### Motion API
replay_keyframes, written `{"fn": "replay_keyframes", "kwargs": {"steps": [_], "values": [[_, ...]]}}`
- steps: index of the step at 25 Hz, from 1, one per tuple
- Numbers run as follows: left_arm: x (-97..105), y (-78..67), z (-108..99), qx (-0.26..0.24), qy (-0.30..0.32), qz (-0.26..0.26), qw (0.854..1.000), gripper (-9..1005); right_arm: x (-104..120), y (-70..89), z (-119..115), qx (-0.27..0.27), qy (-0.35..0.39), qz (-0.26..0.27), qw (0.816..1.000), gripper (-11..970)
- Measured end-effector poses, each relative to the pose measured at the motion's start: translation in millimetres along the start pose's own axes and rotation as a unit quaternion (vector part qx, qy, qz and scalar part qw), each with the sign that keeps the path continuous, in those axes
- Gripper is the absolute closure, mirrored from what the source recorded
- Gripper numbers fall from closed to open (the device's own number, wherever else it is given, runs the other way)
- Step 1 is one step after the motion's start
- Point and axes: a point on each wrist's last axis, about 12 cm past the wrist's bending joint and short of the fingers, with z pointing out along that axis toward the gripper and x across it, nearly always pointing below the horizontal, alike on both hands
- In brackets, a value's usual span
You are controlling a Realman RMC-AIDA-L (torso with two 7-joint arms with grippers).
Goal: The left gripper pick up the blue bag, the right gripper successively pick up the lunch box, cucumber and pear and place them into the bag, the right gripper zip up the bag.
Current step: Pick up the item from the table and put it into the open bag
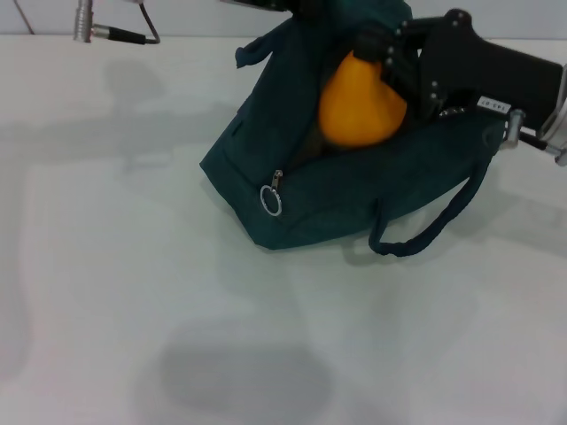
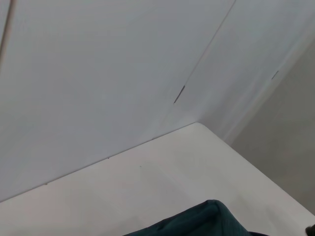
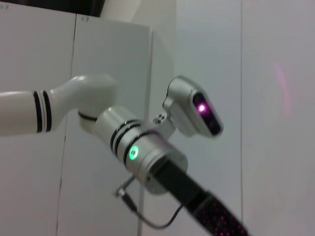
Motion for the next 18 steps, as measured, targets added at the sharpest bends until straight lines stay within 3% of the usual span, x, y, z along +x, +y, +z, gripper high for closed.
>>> {"fn": "replay_keyframes", "kwargs": {"steps": [10,18], "values": [[1,0.1,1,0.003,-0.002,-0.002,1.000,949,25,14.5,10,-0.025,0.068,0.026,0.997,923],[6,3.2,-2,0.000,-0.003,-0.010,1.000,948,26,15.3,0,0.004,0.048,0.054,0.997,921]]}}
